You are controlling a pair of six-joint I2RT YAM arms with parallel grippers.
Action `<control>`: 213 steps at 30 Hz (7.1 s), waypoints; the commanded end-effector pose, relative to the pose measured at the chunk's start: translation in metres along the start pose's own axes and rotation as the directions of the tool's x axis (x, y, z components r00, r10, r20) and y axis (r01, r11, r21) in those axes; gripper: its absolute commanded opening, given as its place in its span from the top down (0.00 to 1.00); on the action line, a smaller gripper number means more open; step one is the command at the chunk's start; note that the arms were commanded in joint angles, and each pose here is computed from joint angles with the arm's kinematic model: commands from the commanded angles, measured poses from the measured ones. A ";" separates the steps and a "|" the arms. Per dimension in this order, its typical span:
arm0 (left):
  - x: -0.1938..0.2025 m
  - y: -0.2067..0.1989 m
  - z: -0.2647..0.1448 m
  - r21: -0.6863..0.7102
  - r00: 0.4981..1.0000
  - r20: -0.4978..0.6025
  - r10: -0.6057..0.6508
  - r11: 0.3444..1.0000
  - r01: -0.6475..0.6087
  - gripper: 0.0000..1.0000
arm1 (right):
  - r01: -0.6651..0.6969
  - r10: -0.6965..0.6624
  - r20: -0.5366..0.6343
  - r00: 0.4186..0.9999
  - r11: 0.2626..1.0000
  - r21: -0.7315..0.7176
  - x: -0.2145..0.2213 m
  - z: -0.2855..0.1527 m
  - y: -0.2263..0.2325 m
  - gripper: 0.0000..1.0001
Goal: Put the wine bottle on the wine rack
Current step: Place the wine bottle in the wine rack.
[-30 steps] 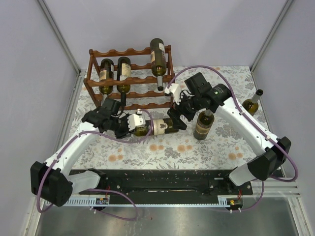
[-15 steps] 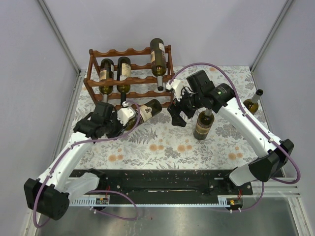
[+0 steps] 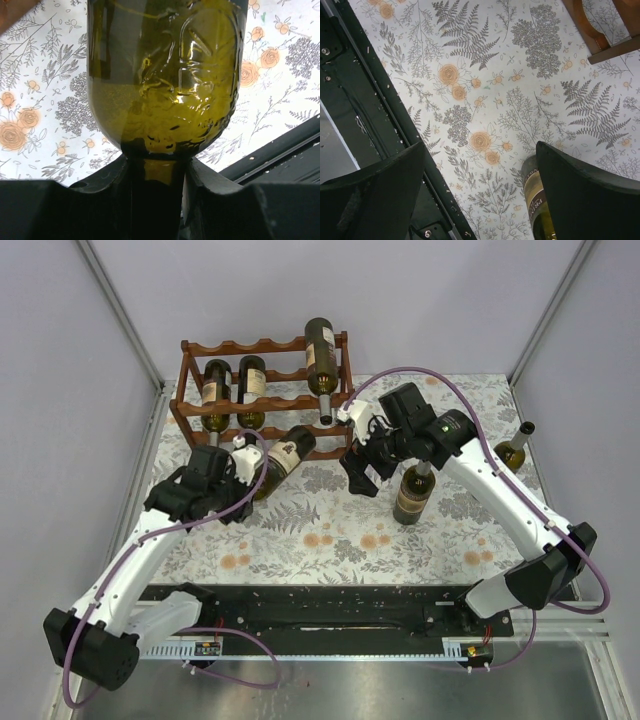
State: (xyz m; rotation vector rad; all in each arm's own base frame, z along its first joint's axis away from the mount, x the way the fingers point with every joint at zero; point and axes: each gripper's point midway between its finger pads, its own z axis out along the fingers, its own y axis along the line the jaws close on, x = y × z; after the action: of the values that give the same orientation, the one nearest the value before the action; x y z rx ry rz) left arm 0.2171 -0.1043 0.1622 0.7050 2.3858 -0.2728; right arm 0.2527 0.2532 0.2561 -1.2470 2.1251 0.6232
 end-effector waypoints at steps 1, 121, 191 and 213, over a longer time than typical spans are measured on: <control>-0.072 0.003 -0.013 -0.020 0.968 0.241 -0.073 0.997 0.080 1.00 | 0.005 -0.012 0.082 0.997 0.996 0.087 -0.026 -0.010 -0.018 0.00; -0.143 0.005 0.063 0.137 0.773 0.455 -0.442 0.892 0.430 1.00 | 0.145 -0.104 0.454 0.885 0.988 -0.057 -0.076 0.086 -0.069 0.07; -0.192 0.062 0.092 -0.226 0.783 0.549 -0.292 0.851 0.475 0.94 | 0.127 -0.083 0.426 0.901 0.989 -0.074 -0.065 0.087 -0.064 0.05; -0.202 0.068 0.100 -0.246 0.781 0.580 -0.234 0.863 0.441 0.84 | 0.120 -0.074 0.414 0.907 0.989 -0.085 -0.061 0.090 -0.064 0.06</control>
State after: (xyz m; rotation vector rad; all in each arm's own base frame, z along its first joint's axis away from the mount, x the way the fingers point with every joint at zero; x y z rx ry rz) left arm 0.3996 -0.1561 0.1392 0.0860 2.1706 -0.0604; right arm 0.3870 0.3126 0.2163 -1.1096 1.6886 0.7822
